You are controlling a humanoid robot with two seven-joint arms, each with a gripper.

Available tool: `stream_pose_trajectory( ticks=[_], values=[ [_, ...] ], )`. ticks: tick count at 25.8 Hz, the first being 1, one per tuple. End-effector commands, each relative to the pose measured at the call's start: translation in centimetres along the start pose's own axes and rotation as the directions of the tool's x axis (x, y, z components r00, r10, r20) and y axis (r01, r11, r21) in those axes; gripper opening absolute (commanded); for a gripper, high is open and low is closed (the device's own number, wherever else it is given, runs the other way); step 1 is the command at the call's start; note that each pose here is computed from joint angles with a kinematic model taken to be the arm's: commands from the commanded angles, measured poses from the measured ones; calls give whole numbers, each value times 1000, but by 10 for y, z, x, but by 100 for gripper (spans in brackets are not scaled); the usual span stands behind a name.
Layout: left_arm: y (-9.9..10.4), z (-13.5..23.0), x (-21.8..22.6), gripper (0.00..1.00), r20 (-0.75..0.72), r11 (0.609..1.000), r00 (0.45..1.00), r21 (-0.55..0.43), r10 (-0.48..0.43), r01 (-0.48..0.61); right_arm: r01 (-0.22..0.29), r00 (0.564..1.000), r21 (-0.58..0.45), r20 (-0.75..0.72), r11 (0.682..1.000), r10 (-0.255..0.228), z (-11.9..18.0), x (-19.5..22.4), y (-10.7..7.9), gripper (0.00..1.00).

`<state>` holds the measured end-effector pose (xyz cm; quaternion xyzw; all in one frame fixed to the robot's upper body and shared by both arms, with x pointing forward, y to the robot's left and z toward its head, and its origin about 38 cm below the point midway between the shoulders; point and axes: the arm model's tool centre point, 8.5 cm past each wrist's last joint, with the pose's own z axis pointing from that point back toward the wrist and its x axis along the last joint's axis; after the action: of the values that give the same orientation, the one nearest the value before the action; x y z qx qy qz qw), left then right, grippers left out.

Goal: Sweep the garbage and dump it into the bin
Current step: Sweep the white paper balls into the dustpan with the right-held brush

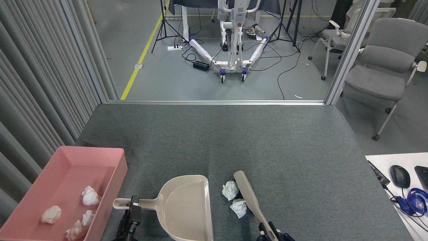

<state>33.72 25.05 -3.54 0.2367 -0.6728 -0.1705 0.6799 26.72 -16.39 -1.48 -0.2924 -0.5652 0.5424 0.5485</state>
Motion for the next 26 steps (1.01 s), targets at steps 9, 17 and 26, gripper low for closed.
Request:
stream_pose_trajectory(
  ticks=[9,17,26],
  values=[
    [1,1,0,28,27,1000,1000,-7,-1,1,70,989,62,123,996,-77,-11,99,20,0],
    [2,1,1,24,43,1000,999,-8,0,0,110,972,48,203,993,-118,-9,145,16,0],
    [2,2,2,19,56,1000,998,-13,11,-10,104,989,-165,123,981,-84,-9,107,-29,0]
  ],
)
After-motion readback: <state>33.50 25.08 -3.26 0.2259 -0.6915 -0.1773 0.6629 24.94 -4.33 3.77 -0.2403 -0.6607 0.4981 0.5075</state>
